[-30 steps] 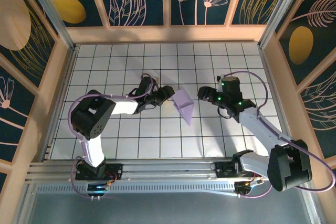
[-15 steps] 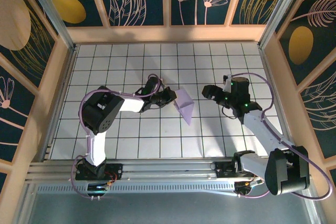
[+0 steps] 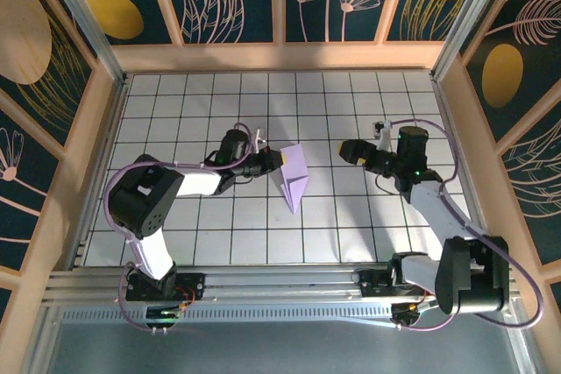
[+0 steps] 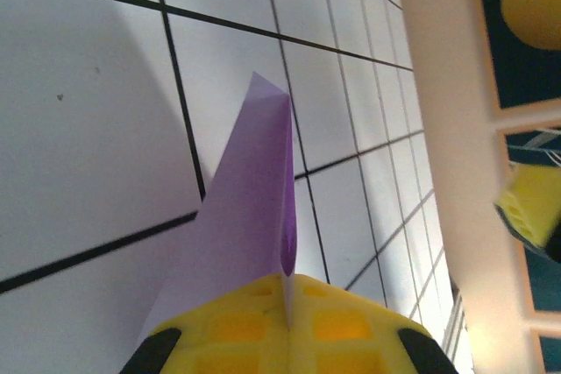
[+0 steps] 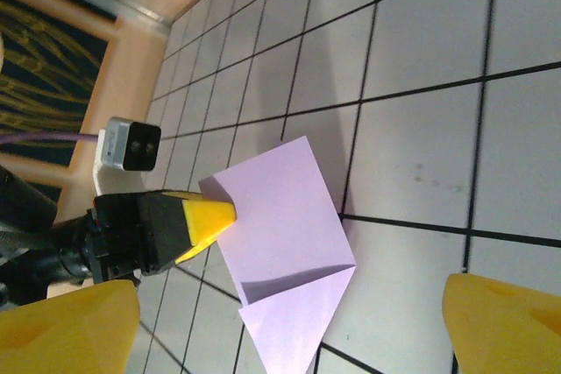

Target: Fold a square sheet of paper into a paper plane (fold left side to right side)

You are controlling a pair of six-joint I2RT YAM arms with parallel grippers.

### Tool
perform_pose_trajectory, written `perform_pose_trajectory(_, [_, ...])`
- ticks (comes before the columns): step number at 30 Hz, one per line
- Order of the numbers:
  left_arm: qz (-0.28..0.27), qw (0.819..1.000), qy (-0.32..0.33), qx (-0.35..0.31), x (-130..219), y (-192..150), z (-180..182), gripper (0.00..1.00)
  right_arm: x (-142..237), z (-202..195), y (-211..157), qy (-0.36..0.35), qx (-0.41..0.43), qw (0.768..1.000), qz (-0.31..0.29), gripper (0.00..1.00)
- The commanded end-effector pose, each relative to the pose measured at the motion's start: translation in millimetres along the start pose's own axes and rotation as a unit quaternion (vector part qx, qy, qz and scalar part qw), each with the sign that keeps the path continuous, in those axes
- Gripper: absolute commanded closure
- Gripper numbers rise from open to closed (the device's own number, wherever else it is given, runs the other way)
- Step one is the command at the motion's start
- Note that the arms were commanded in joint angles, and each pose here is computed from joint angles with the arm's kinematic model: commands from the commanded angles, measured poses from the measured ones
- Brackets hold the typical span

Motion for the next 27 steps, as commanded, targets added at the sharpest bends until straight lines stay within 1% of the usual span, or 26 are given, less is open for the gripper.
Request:
perform_pose_trajectory(1, [-0.004, 0.995, -0.072, -0.067, 17.6, 1.1, -27.3, 1.00, -10.6, 10.5, -17.5, 0.062, 0.034, 0.996, 0.047, 0.11])
perform_pose_trajectory(4, [0.004, 0.992, -0.096, -0.085, 24.2, -4.9, -35.4, 1.00, -23.4, 13.9, -30.2, 0.079, 0.047, 0.993, 0.079, 0.11])
perform_pose_trajectory(6, [0.011, 0.991, -0.100, -0.090, 25.0, -9.9, -34.5, 1.00, -31.8, 18.9, -40.0, 0.095, 0.054, 0.989, 0.101, 0.11])
perform_pose_trajectory(8, [0.007, 0.988, -0.112, -0.105, 32.3, -9.7, -43.8, 1.00, -39.5, 21.2, -49.7, 0.103, 0.061, 0.985, 0.121, 0.11])
perform_pose_trajectory(14, [0.011, 0.988, -0.110, -0.105, 34.2, -14.8, -40.6, 1.00, -60.6, 21.0, -72.5, 0.124, 0.069, 0.976, 0.166, 0.11])
perform_pose_trajectory(19, [0.015, 0.988, -0.116, -0.099, 31.6, -16.1, -40.0, 1.00, -77.2, 24.1, -84.8, 0.140, 0.073, 0.969, 0.191, 0.13])
perform_pose_trajectory(27, [0.020, 0.988, -0.122, -0.095, 30.6, -17.7, -40.0, 1.00, -97.3, 25.8, -98.6, 0.163, 0.069, 0.960, 0.216, 0.16])
Point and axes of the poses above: each hand's point on the last joint's axis, 136 mm out from that joint toward the fingers, its own x axis back along the fingers, its own z axis along the line the jaws close on, y = z × x, the point moved 1 cm from there along x, back along the fingers, and after that the axes turned 4 degrees about -x, right-handed, at the moved point
